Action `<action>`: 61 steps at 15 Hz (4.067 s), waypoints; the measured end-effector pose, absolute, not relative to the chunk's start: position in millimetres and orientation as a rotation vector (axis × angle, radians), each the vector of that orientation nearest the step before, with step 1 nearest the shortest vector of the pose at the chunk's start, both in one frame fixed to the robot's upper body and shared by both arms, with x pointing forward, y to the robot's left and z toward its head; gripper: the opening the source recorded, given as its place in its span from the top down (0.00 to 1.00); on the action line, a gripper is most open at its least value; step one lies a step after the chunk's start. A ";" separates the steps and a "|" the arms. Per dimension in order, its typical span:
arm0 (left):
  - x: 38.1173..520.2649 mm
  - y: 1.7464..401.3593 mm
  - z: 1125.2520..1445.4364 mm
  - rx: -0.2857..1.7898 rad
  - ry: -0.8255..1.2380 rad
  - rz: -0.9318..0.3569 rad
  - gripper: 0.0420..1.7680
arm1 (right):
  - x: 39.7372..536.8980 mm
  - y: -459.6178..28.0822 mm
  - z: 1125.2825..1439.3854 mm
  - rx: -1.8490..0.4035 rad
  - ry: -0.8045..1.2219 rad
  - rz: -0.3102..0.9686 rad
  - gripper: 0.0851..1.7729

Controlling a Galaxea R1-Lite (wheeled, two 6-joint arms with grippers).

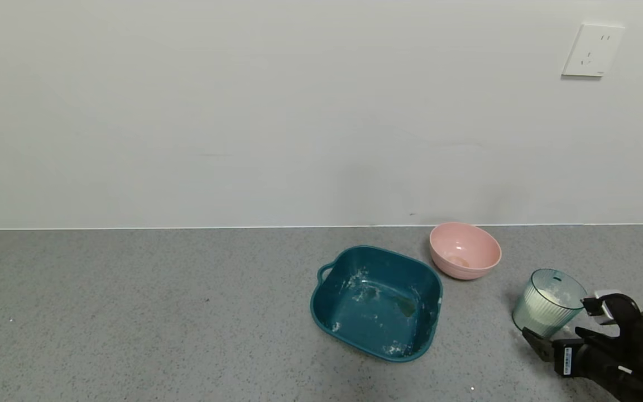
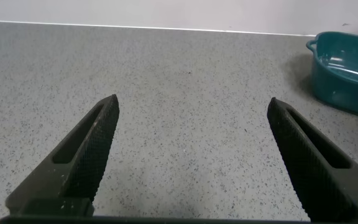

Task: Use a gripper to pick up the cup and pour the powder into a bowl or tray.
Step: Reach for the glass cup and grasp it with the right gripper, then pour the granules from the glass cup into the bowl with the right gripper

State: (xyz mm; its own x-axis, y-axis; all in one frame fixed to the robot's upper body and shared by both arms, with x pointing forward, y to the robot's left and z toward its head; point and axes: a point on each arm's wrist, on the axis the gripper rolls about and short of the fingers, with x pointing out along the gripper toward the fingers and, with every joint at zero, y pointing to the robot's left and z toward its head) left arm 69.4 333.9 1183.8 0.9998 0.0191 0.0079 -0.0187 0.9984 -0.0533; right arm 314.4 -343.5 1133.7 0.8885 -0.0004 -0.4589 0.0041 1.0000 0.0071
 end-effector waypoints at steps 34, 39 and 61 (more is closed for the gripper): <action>69.4 333.9 1183.8 -0.053 -0.008 0.019 0.03 | 366.9 -354.1 1129.5 -0.014 0.358 -0.031 0.24; 69.4 334.0 1183.8 -0.053 -0.008 0.019 0.03 | 366.6 -354.1 1128.9 -0.016 0.361 -0.033 0.25; 69.4 333.9 1183.8 -0.053 -0.008 0.019 0.03 | 370.6 -354.2 1170.2 -0.094 0.318 -0.018 0.25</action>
